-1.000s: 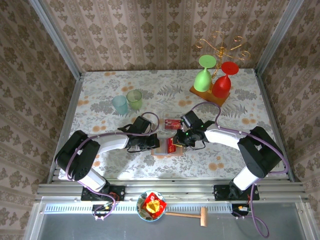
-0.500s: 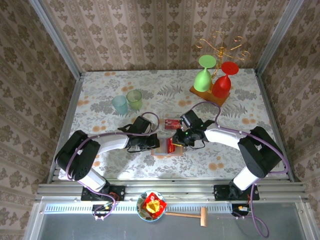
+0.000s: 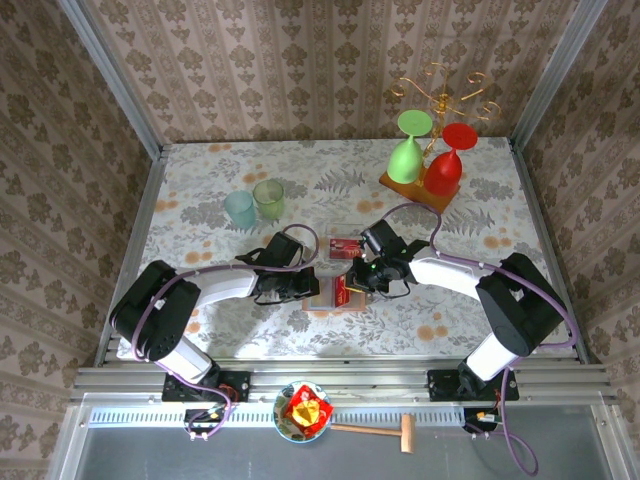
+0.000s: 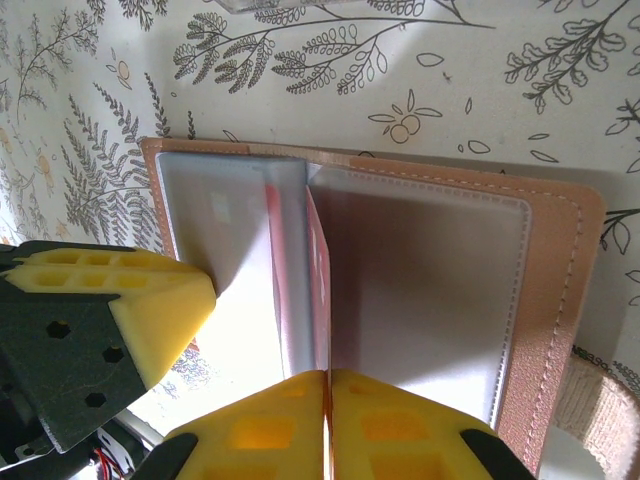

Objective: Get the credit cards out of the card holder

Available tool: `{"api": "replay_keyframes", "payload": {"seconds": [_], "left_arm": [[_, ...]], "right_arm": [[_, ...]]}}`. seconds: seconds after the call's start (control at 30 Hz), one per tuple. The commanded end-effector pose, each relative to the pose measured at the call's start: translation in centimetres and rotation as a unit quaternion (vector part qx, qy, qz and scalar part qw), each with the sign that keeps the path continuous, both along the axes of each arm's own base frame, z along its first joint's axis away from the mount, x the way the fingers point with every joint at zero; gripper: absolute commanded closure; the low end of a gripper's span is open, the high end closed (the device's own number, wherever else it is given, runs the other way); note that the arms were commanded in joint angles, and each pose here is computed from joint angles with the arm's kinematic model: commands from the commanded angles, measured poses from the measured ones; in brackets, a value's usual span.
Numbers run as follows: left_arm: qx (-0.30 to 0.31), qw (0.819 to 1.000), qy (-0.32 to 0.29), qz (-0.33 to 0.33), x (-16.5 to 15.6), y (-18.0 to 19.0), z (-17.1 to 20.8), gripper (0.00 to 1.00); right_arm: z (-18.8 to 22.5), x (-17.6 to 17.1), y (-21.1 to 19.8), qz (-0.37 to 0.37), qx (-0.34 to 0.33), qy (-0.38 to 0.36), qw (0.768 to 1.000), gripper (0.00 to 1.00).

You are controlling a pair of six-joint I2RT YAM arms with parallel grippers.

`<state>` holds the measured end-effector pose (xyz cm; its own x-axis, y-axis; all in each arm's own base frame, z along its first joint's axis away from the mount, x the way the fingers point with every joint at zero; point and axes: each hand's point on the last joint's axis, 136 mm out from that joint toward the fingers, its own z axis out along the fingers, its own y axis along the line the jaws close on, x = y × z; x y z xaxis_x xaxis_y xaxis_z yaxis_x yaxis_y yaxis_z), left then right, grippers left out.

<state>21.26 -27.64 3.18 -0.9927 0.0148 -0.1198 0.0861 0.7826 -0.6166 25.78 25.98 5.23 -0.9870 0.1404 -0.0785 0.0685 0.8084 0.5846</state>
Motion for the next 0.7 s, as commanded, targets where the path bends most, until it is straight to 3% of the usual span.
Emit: {"api": "replay_keyframes", "payload": {"seconds": [0.0, 0.4, 0.67], "left_arm": [[0.017, 1.000, 0.012, -0.001, -0.5, 0.4, -0.8, 0.95], [0.000, 1.000, -0.014, 0.002, 0.1, 0.2, 1.8, 0.90], [-0.001, 1.000, -0.023, 0.011, 0.3, 1.4, 2.3, 0.84]], "right_arm": [[1.1, -0.3, -0.1, -0.002, -0.001, -0.003, 1.000, 0.91], [2.6, -0.1, -1.1, 0.024, -0.035, -0.037, 0.998, 0.97], [4.3, 0.2, -0.5, 0.164, -0.064, -0.098, 0.980, 1.00]]}}
